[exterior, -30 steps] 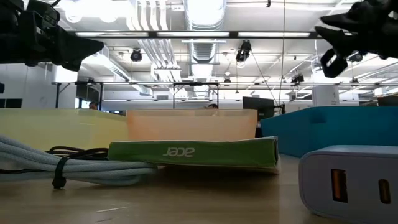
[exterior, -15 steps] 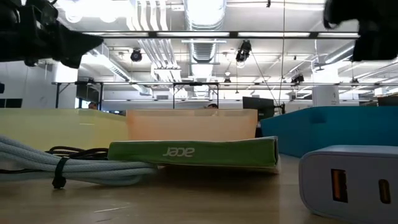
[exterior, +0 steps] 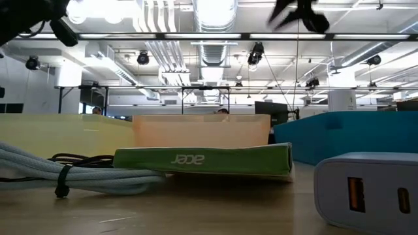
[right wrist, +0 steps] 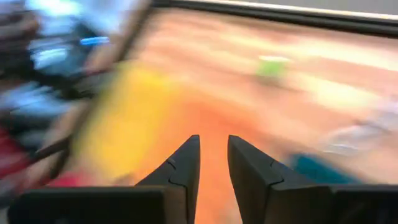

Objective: Pick and place items into bin
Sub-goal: Put the green charger adapter into the orange bin

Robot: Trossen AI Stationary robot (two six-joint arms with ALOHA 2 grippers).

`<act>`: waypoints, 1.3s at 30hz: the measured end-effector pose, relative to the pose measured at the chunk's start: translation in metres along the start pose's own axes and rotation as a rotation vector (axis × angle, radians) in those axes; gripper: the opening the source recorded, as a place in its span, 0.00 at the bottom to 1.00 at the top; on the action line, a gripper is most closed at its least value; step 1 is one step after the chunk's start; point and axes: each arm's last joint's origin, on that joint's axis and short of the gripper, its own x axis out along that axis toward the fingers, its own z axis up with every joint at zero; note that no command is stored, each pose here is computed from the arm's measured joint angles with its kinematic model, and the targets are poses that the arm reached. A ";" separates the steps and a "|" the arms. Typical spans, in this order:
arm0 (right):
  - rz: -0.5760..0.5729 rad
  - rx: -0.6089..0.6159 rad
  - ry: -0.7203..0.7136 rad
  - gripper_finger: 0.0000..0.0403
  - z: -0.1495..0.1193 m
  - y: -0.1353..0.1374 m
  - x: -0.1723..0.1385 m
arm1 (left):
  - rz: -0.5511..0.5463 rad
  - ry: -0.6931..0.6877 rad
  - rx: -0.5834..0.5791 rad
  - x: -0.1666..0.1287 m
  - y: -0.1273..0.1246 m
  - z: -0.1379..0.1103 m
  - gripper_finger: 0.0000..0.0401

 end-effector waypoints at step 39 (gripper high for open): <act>-0.557 0.335 0.511 0.61 0.090 -0.062 0.321 | 0.338 0.604 0.008 0.004 0.007 -0.017 0.00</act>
